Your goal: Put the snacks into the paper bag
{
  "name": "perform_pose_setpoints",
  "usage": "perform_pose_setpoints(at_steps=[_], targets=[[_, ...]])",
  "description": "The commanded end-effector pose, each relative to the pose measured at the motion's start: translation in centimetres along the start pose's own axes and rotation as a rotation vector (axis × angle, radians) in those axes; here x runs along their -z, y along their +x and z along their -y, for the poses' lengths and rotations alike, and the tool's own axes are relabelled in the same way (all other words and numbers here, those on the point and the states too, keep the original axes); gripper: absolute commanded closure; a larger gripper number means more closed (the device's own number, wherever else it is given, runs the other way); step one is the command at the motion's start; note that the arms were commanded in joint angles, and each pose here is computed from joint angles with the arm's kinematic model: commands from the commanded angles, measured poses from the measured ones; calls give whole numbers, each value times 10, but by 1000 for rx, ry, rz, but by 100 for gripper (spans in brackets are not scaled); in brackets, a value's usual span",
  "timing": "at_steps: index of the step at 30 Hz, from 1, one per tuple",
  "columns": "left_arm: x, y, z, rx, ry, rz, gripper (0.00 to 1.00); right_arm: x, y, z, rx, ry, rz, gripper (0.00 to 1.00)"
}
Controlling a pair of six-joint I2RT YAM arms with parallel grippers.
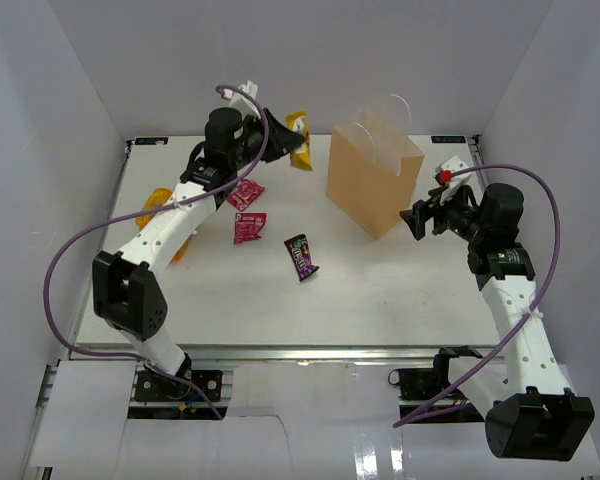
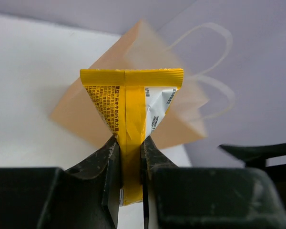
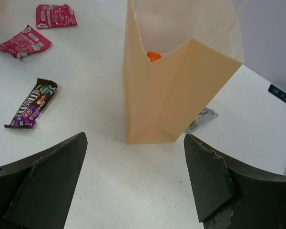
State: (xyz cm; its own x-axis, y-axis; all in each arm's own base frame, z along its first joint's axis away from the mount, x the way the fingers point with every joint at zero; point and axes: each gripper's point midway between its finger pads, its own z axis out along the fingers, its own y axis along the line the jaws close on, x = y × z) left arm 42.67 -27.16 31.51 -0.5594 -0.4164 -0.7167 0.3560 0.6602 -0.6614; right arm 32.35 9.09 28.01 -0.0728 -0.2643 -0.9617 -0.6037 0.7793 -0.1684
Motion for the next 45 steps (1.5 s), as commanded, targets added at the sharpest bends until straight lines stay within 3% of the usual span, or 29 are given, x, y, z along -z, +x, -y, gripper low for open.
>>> perform_pose_setpoints(at_steps=[1, 6, 13, 23, 34, 37, 45], targets=[[-18, -45, 68, 28, 260, 76, 92, 9, 10, -4, -11, -14, -3, 12], [-56, -87, 112, 106, 419, 133, 92, 15, 37, -7, -60, -3, -37, 12], [-97, -115, 155, 249, 559, 197, 92, 19, 54, -13, -101, -10, -52, 12], [-131, -81, 140, 317, 511, 175, 87, 19, 66, -12, -119, 1, -71, 12], [-136, -51, 134, 309, 469, 99, 50, 18, 67, 15, -262, 102, -95, 12], [-135, -57, 134, 284, 442, 117, 39, 16, 63, 28, -357, 144, -102, 13], [-118, -80, 141, 140, 396, 185, 20, 0, 67, 56, -544, 206, -177, 24]])
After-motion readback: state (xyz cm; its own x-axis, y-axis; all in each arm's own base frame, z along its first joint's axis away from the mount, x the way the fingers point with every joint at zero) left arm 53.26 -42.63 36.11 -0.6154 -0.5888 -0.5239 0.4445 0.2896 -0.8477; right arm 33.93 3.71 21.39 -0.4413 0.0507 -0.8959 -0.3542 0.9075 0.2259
